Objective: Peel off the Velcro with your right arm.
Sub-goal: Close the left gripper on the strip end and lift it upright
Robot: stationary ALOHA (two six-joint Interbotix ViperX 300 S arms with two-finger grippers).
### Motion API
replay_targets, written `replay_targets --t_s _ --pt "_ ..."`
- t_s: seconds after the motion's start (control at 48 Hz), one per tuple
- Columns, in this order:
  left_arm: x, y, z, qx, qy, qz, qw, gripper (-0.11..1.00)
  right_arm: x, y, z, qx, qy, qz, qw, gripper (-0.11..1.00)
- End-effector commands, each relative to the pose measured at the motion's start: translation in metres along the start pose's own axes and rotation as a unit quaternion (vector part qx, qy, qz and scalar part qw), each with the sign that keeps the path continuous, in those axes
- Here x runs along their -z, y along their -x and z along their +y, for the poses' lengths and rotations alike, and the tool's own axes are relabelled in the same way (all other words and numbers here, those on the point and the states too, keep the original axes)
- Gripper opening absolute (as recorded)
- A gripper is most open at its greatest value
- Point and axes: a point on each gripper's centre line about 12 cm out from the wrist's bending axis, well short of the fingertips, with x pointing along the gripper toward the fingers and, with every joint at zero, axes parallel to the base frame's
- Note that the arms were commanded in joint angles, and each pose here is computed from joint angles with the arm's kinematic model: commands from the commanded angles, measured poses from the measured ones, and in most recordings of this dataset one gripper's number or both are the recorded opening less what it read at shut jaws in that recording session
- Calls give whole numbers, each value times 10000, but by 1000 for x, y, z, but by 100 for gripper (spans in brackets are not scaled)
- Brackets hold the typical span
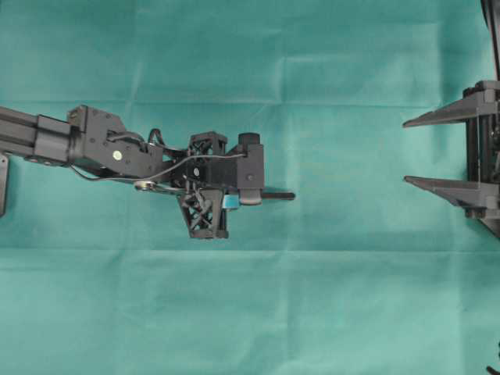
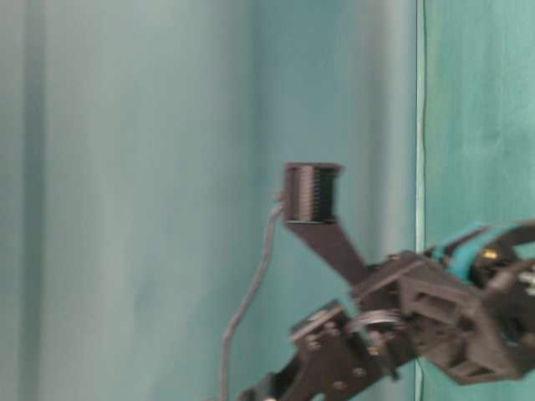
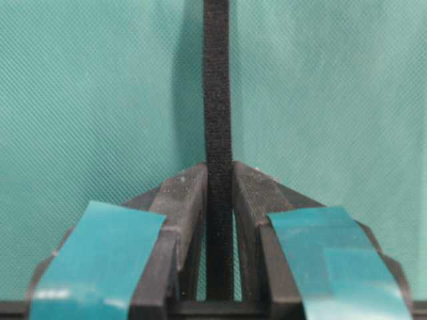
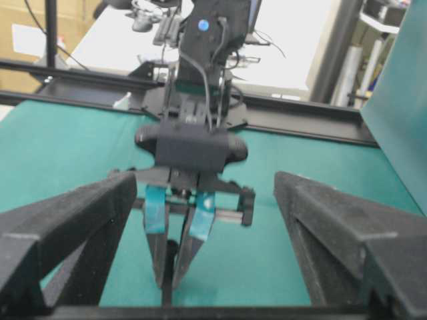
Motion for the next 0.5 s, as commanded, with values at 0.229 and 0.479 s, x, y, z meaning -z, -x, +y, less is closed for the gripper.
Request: replay_targets --t_s 0.229,0.479 --pt "-40 51 -3 37 -13 -819 9966 10 -17 -5 3 -110 246 -290 9992 68" --pt "-49 83 -6 86 1 -1495 9887 10 -33 -12 4 -132 351 -351 9987 68"
